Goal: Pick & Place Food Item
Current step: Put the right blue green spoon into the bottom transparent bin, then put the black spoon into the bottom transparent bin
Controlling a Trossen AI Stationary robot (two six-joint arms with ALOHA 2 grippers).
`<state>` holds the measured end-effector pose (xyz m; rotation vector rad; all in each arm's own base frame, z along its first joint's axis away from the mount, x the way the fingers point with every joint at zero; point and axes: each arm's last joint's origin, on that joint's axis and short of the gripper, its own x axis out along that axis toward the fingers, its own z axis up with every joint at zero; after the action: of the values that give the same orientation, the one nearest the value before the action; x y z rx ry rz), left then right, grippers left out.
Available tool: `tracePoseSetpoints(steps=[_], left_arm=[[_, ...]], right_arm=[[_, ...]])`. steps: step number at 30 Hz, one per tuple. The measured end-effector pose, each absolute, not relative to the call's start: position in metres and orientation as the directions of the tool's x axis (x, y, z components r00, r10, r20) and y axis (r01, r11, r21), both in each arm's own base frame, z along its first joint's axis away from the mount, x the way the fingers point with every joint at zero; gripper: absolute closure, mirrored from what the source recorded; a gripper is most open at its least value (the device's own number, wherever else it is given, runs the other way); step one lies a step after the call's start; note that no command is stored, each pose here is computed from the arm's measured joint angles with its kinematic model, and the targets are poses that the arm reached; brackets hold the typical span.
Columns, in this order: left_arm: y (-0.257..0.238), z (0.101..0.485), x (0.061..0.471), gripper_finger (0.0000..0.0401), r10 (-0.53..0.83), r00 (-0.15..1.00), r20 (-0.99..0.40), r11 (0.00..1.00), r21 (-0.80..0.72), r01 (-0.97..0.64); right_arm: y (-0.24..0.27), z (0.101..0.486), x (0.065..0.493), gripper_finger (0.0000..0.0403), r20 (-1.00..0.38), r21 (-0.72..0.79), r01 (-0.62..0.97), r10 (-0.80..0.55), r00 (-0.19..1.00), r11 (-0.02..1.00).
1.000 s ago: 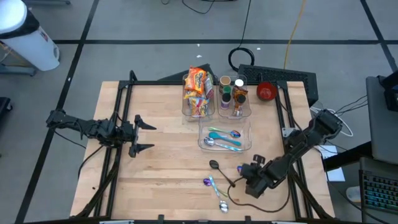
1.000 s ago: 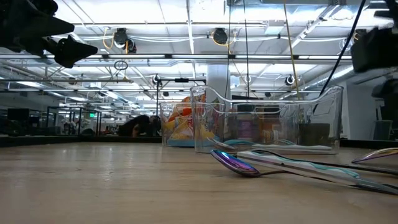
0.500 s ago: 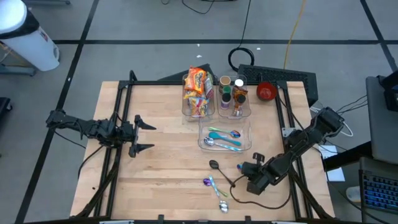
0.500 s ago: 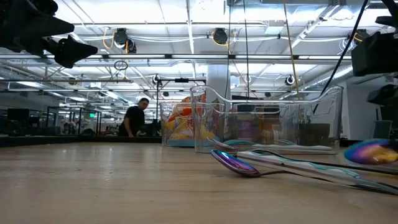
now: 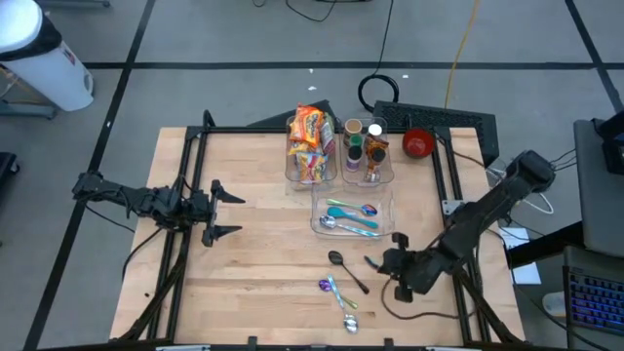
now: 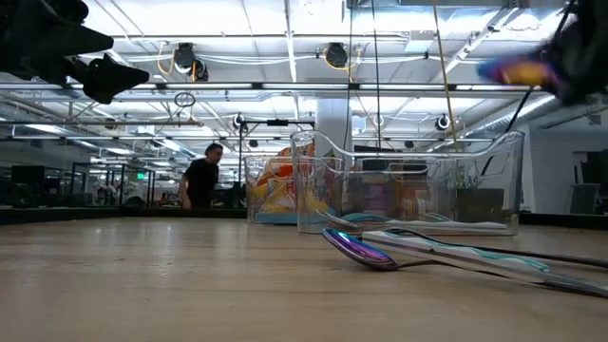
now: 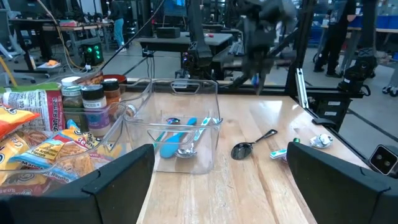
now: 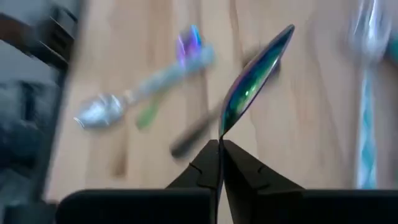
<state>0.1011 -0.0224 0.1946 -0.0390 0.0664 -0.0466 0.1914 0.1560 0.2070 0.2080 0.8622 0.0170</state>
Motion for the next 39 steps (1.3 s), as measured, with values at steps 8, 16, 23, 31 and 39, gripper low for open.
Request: tracePoseSetpoints(steps=[8,16,23,31,39], left_arm=[[-0.022,0.195,0.101,0.0027,-0.048,0.997,-0.065,0.998,-0.041,0.045],[-0.022,0.195,0.101,0.0027,-0.048,0.997,-0.065,0.998,-0.041,0.045],[-0.022,0.195,0.101,0.0027,-0.048,0.997,-0.066,0.998,-0.040,0.045],[-0.022,0.195,0.101,0.0027,-0.048,0.997,-0.065,0.998,-0.041,0.045],[-0.022,0.195,0.101,0.0027,-0.048,0.997,-0.065,0.998,-0.041,0.045]], right_arm=[[0.133,0.264,0.201,0.0401,-0.391,-0.079,-0.004,-0.027,0.920,0.997],[0.088,0.266,0.232,0.0402,-0.252,-0.281,0.085,-0.159,0.954,0.956],[0.034,0.207,0.235,0.0402,-0.433,-0.291,0.160,-0.279,0.857,0.943],[0.013,0.169,0.219,0.0387,-0.510,-0.202,0.217,-0.292,0.809,0.955],[0.013,0.170,0.220,0.0290,-0.458,-0.141,0.251,-0.288,0.841,0.958]])
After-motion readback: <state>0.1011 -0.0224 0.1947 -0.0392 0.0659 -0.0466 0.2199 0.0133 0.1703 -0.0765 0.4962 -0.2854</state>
